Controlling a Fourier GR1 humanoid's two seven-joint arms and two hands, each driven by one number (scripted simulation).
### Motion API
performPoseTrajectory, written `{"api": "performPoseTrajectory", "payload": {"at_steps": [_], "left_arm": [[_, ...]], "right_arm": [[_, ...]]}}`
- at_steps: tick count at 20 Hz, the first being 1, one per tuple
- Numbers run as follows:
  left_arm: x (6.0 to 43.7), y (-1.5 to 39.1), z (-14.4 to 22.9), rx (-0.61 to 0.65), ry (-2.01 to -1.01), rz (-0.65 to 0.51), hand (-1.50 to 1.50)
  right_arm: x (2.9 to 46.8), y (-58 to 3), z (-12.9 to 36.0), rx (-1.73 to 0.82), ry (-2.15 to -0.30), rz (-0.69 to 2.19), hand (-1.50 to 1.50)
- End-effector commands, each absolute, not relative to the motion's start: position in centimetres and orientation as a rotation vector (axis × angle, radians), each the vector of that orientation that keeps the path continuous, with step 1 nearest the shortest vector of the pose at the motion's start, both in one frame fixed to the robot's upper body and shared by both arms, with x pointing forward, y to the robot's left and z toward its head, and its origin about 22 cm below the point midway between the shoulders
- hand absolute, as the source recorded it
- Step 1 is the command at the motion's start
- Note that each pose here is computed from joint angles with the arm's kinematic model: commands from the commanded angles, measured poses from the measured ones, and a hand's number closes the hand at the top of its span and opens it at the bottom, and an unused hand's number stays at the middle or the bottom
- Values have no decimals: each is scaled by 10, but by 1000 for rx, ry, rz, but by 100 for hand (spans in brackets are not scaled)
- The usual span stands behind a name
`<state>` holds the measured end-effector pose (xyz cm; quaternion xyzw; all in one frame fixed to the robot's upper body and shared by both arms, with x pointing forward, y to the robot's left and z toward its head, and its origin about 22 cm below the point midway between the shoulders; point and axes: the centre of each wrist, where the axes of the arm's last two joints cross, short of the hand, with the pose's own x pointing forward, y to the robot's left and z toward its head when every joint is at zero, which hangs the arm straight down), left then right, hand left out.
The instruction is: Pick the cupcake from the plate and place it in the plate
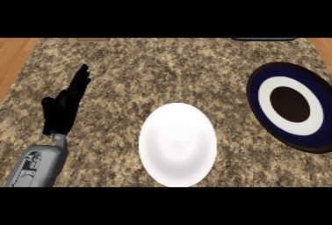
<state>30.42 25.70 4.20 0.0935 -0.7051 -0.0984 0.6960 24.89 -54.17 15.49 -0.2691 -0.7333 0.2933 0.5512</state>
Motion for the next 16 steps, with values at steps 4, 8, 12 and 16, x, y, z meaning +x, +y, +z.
{"api": "performPoseTrajectory", "payload": {"at_steps": [4, 8, 12, 16], "left_arm": [[309, 248, 46, 182, -1582, -243, 0], [309, 248, 57, 201, -1567, -238, 0], [311, 240, 38, 178, -1569, -244, 0], [310, 251, 44, 197, -1569, -232, 0]], "right_arm": [[272, -551, 131, -469, -1735, 734, 150], [323, -510, 136, -436, -1747, 758, 150], [325, -496, 96, -531, -1653, 948, 150], [346, -462, 72, -562, -1561, 1037, 150]]}}
